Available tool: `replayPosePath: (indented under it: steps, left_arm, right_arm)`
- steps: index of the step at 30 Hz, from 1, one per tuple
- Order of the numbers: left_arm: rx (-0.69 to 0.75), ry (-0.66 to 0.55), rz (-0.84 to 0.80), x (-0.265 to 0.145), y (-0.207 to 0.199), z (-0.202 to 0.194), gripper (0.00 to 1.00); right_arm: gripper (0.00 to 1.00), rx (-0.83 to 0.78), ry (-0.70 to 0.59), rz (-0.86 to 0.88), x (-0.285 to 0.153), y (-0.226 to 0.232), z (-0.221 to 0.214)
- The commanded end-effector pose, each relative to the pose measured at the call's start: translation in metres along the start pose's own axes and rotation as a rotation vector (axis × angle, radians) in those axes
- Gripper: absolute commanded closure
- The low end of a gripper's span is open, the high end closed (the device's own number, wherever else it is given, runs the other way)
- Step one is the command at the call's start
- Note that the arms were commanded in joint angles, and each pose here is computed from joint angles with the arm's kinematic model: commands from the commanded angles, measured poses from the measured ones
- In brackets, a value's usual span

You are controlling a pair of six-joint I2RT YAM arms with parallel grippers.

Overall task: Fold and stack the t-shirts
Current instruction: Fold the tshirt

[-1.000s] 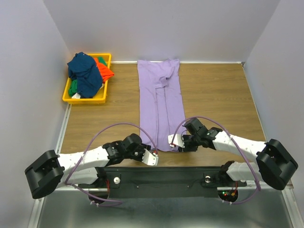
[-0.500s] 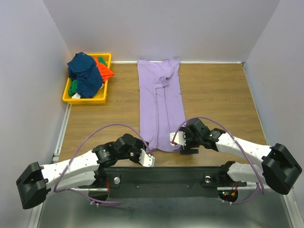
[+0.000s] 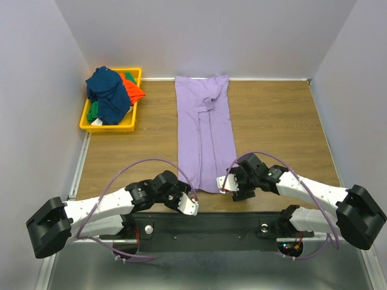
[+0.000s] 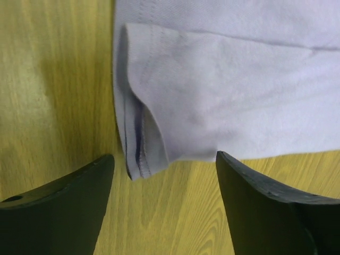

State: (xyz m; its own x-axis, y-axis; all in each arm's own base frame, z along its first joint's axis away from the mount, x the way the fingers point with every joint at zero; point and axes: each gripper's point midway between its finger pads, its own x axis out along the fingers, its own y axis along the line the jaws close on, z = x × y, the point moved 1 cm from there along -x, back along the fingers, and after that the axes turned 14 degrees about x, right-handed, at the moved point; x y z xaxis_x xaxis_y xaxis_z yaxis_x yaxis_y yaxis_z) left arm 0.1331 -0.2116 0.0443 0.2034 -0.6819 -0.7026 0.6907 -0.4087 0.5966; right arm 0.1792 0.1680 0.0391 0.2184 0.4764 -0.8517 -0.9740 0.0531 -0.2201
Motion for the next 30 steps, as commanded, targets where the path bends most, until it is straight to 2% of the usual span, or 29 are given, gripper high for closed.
replayPosePath:
  steps: [1,3,4,6,7,9,10,11,13,14,15,17,23,30]
  left_arm:
    - [0.045,-0.017,0.008,0.006,0.005,0.003,0.34]
    - [0.039,0.0,-0.01,0.009,-0.001,-0.002,0.38]
    - [0.042,0.0,0.0,0.012,0.003,-0.002,0.42]
    - [0.038,0.005,-0.009,0.014,0.001,-0.003,0.46]
    - [0.033,0.012,-0.016,0.015,-0.001,-0.005,0.49]
    - [0.031,0.014,-0.014,0.016,0.0,-0.005,0.62]
    - [0.03,0.015,-0.012,0.016,0.0,-0.005,0.67]
    - [0.021,0.014,-0.001,0.016,0.003,-0.004,0.75]
    - [0.01,0.008,0.016,0.014,0.007,-0.002,0.83]
    - [-0.005,0.004,0.025,0.013,0.01,0.0,0.93]
    - [-0.014,0.001,0.03,0.012,0.012,0.001,0.96]
    - [-0.029,-0.013,0.053,0.007,0.02,0.006,1.0]
    - [-0.107,-0.063,0.102,-0.01,0.042,0.017,1.0]
    - [-0.168,-0.028,0.173,-0.024,0.077,-0.007,1.0]
  right_arm:
    - [0.25,-0.063,0.018,0.11,0.009,0.025,-0.008]
    - [0.33,-0.065,0.032,0.123,0.014,0.027,-0.011]
    - [0.41,-0.071,0.032,0.122,0.017,0.027,-0.012]
    - [0.47,-0.072,0.041,0.135,0.02,0.03,-0.015]
    - [0.55,-0.075,0.041,0.135,0.021,0.03,-0.015]
    - [0.65,-0.075,0.043,0.136,0.023,0.03,-0.016]
    - [0.77,-0.074,0.045,0.136,0.024,0.031,-0.017]
    - [0.81,-0.063,0.048,0.129,0.023,0.03,-0.017]
    - [0.9,-0.05,0.044,0.113,0.021,0.027,-0.015]
    - [0.94,-0.034,0.047,0.099,0.02,0.025,-0.015]
    - [0.97,-0.025,0.042,0.088,0.018,0.023,-0.013]
    - [1.0,0.002,0.031,0.049,0.013,0.017,-0.008]
    - [1.0,0.076,-0.015,-0.022,-0.002,-0.001,0.01]
    - [0.99,0.08,-0.039,-0.066,-0.01,-0.027,0.025]
